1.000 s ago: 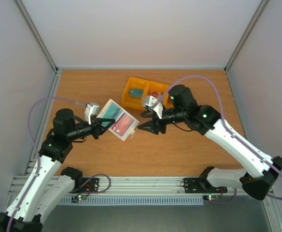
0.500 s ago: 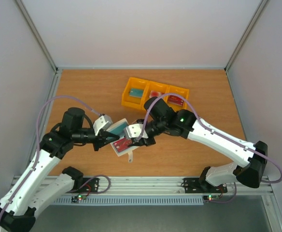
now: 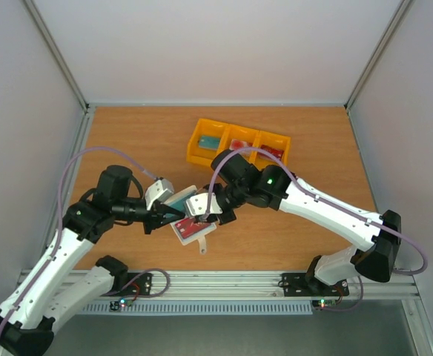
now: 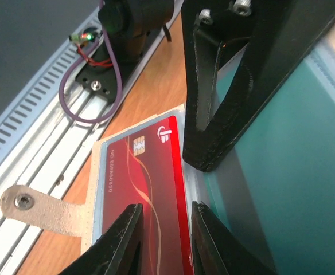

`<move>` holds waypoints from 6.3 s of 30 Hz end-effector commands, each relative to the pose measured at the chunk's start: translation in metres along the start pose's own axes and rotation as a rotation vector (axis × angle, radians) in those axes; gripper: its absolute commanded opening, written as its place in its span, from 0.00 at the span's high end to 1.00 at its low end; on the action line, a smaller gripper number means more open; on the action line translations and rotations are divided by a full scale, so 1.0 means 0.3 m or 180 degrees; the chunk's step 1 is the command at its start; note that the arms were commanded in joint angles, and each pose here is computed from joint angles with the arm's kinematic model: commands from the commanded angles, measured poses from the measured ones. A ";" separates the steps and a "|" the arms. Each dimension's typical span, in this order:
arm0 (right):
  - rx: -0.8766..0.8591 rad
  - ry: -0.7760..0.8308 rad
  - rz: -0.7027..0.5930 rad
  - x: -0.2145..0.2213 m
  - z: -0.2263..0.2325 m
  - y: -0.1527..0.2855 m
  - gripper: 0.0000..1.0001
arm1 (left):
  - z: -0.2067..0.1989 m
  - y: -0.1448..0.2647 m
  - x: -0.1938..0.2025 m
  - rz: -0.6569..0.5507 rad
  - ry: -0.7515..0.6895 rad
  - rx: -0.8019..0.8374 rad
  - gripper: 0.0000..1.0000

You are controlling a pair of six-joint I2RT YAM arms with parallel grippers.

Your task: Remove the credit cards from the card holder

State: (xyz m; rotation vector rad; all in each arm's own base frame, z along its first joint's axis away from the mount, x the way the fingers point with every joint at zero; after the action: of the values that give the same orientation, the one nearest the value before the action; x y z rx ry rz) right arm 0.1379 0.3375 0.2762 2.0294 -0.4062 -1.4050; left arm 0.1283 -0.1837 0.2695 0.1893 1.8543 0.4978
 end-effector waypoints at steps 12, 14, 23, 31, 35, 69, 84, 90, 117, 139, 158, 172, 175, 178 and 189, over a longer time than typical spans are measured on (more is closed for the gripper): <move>0.0043 0.0269 0.1074 0.153 0.005 -0.083 0.79 | 0.051 -0.005 -0.032 -0.0066 -0.0176 -0.0318 1.00; -0.0047 0.0255 0.1071 0.150 0.022 -0.100 0.85 | 0.060 0.001 -0.033 -0.0053 -0.0305 -0.0411 1.00; -0.0126 0.0131 0.0852 0.118 0.033 -0.124 0.99 | 0.055 -0.004 -0.011 -0.0030 -0.0430 -0.0382 1.00; 0.0083 0.0131 0.0488 0.021 -0.005 -0.088 0.99 | 0.044 -0.038 0.073 0.0232 -0.0527 -0.0287 1.00; 0.0247 0.0166 0.0479 0.008 -0.026 -0.067 0.99 | 0.047 -0.052 0.116 0.0395 -0.0594 -0.0282 1.00; 0.0173 -0.0121 0.0517 0.048 -0.031 -0.140 0.94 | 0.038 -0.052 0.124 0.0396 -0.0692 -0.0242 1.00; 0.0428 -0.0403 -0.0067 -0.047 -0.095 -0.008 0.97 | 0.056 -0.062 0.205 0.0612 -0.0962 -0.0285 1.00; 0.0385 -0.0448 -0.0090 -0.042 -0.088 -0.008 0.97 | 0.054 -0.062 0.208 0.0618 -0.0964 -0.0277 1.00; 0.0025 -0.1002 -0.0487 0.015 -0.056 -0.100 0.82 | -0.021 -0.034 0.031 0.0333 -0.0120 0.0103 1.00; -0.0117 -0.1334 -0.0754 -0.089 -0.086 -0.017 0.75 | -0.018 -0.027 0.051 0.0326 -0.0489 0.0020 1.00; -0.0205 -0.1599 -0.0911 -0.057 -0.074 -0.026 0.78 | -0.026 -0.026 0.045 0.0258 -0.0538 0.0052 1.00; -0.0149 -0.1596 -0.0332 0.044 -0.030 -0.100 0.83 | -0.024 -0.029 0.042 0.0251 -0.0515 0.0057 1.00; -0.0211 -0.1601 -0.0296 0.048 -0.021 -0.104 0.81 | -0.024 -0.030 0.042 0.0253 -0.0505 0.0061 1.00; -0.0327 -0.1569 -0.0363 0.035 0.001 -0.095 0.74 | -0.022 -0.030 0.042 0.0255 -0.0501 0.0057 1.00; -0.0181 -0.1583 -0.0305 0.047 -0.021 -0.122 0.84 | -0.025 -0.029 0.039 0.0238 -0.0497 0.0064 1.00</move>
State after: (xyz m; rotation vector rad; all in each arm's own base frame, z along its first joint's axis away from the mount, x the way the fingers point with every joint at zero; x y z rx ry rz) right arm 0.1378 0.3550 0.2583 1.6537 -0.3977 -1.9708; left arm 0.1260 -0.1812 0.2419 0.3118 1.7451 0.6244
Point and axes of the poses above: each gripper's point midway between its finger pads, its own y axis back along the fingers, its own z axis along the line the jaws close on, x = y × z, the point moved 3 cm from there along y, back along the fingers, and after that the axes turned 6 degrees about -y, right-handed, at the moved point
